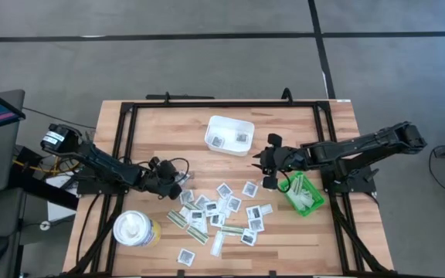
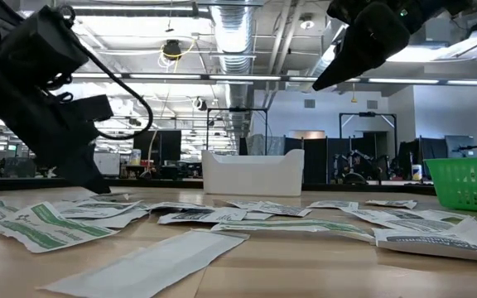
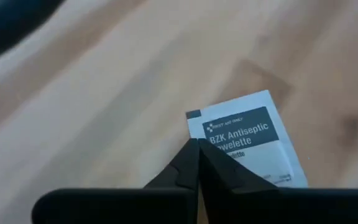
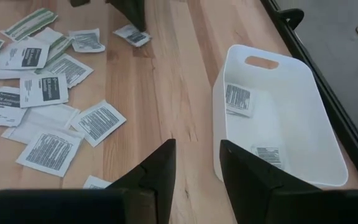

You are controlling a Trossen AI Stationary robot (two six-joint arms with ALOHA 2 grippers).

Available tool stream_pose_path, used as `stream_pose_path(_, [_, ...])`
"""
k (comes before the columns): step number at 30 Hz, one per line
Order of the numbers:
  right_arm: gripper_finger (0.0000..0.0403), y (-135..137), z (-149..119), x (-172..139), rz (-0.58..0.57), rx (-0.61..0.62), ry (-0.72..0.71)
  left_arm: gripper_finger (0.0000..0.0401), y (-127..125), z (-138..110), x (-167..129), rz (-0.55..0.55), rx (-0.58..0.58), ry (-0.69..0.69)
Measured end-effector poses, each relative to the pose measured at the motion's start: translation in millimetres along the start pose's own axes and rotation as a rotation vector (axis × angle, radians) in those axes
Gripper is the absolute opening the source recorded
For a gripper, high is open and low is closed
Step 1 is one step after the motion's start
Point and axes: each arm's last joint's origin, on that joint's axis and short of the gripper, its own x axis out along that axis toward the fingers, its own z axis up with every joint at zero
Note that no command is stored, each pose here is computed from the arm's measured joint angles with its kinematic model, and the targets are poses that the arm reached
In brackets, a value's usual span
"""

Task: Pick & Place First Aid Supplies
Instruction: Put the towelette pack into the white bin

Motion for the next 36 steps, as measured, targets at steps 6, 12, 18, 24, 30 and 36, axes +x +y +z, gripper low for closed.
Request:
stream_pose_path(6, [0.0118,0,2,0,0.0,0.006,-0.015,0.0006,0,5,0,0.05,0.023,-0.087])
stream_pose_path(12, [0.0118,0,3,0,0.001,0.086,-0.033,0.0007,-9,15,-1,-0.019,0.094,-0.168])
stream_pose_path(18, [0.0118,2,3,-1,0.009,0.094,-0.034,0.0025,-6,21,-1,-0.018,0.075,-0.179])
stream_pose_path(24, [0.0118,7,3,-3,0.026,0.079,-0.037,0.0078,-10,40,-1,-0.136,0.018,-0.146])
stream_pose_path(30, [0.0118,5,3,-2,0.017,0.073,-0.036,0.011,-8,35,0,-0.14,0.059,-0.072])
stream_pose_path(36, [0.0118,3,3,-1,0.011,0.073,-0.034,0.0113,-1,23,1,-0.102,-0.008,0.065])
